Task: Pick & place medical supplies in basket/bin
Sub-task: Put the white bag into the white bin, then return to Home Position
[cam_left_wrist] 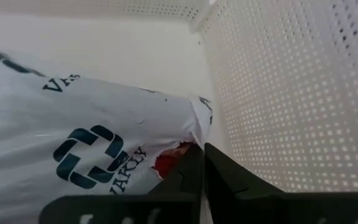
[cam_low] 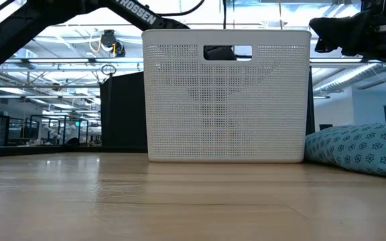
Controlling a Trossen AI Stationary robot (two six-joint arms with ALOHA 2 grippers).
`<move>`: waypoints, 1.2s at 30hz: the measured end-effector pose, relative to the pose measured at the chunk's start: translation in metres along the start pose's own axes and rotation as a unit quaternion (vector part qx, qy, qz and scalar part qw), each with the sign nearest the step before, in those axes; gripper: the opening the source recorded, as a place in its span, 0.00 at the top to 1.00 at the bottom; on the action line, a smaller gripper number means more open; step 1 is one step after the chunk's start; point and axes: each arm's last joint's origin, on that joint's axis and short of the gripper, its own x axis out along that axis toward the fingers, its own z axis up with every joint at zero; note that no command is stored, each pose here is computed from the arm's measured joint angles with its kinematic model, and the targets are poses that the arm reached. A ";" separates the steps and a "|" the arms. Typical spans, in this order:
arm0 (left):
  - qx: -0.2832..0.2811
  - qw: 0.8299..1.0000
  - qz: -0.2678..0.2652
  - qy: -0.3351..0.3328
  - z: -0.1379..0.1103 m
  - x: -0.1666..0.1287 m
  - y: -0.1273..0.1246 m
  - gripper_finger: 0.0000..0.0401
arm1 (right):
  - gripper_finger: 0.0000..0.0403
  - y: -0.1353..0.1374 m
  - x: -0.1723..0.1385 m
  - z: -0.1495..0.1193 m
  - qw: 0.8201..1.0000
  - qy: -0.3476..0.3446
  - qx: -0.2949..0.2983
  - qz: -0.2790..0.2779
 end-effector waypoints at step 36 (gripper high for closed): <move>0.065 0.909 0.401 -0.089 -0.006 -0.252 -0.185 0.94 | 1.00 0.001 0.000 -0.002 1.000 0.009 0.027 0.005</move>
